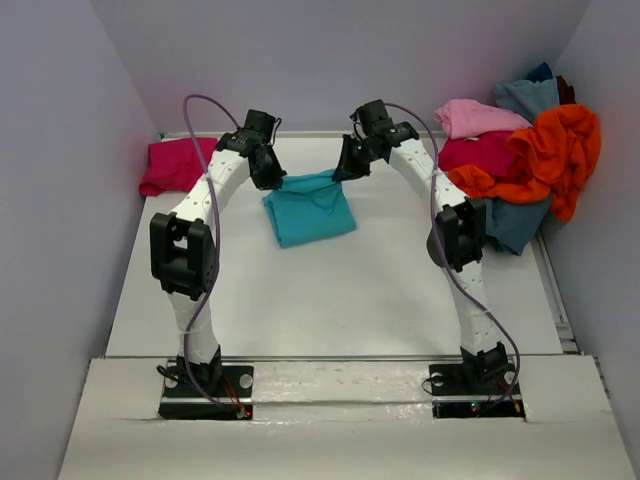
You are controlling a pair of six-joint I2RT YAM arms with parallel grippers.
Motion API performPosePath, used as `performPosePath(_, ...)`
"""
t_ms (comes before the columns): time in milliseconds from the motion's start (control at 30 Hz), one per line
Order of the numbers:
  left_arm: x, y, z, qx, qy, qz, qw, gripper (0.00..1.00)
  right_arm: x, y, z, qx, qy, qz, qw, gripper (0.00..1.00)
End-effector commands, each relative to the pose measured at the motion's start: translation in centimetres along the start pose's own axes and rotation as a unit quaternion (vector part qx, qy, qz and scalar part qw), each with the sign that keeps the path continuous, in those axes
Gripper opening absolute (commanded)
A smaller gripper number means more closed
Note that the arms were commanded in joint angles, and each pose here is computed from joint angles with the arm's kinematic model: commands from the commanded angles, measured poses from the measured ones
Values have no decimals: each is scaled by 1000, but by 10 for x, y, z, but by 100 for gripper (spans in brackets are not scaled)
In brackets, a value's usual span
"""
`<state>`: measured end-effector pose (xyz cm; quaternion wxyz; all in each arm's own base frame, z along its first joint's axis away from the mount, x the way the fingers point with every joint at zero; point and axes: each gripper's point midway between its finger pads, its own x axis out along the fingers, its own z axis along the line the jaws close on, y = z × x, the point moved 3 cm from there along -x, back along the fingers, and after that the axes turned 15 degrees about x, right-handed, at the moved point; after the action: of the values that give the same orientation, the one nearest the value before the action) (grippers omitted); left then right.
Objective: Fold and stack the t-shirts
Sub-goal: Fold the tshirt
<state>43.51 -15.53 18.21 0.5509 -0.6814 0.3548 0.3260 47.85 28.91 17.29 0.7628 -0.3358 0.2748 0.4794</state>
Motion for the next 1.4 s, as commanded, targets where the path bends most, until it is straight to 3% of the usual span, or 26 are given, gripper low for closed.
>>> performPosePath(0, -7, -24, 9, 1, -27, -51, 998, 6, -1, -25, 13, -23, -31, -50, 998, 7)
performPosePath(300, -8, -34, 16, -1, -55, -74, 996, 6, -5, -42, 22, -42, -44, -96, 994, 7)
performPosePath(633, -1, -37, 27, -20, -95, -89, 991, 6, 17, -48, 20, -39, -57, -100, 993, 8)
performPosePath(733, 2, -36, 30, -23, -105, -91, 990, 6, 23, -50, 19, -37, -60, -102, 992, 19)
performPosePath(767, 5, -32, 35, -25, -117, -89, 989, 6, 26, -50, 18, -37, -60, -102, 992, 32)
performPosePath(800, 7, -31, 36, -25, -121, -89, 988, 8, 28, -50, 17, -38, -59, -102, 992, 42)
performPosePath(833, 13, -27, 39, -27, -126, -85, 988, 19, 29, -50, 15, -37, -56, -102, 992, 62)
performPosePath(867, 15, -25, 41, -27, -132, -83, 987, 56, 29, -52, 15, -38, -53, -106, 992, 72)
performPosePath(900, 19, -24, 42, -27, -135, -80, 987, 71, 29, -51, 14, -39, -53, -106, 992, 84)
performPosePath(933, 26, -19, 43, -27, -140, -69, 987, 77, 27, -52, 15, -42, -53, -108, 992, 100)
performPosePath(1100, 43, -12, 39, -20, -139, -55, 989, 99, 15, -51, 16, -47, -46, -115, 991, 100)
performPosePath(1367, 41, -14, 3, 27, -113, -39, 993, 99, 18, -21, -6, -26, -21, -61, 998, 100)
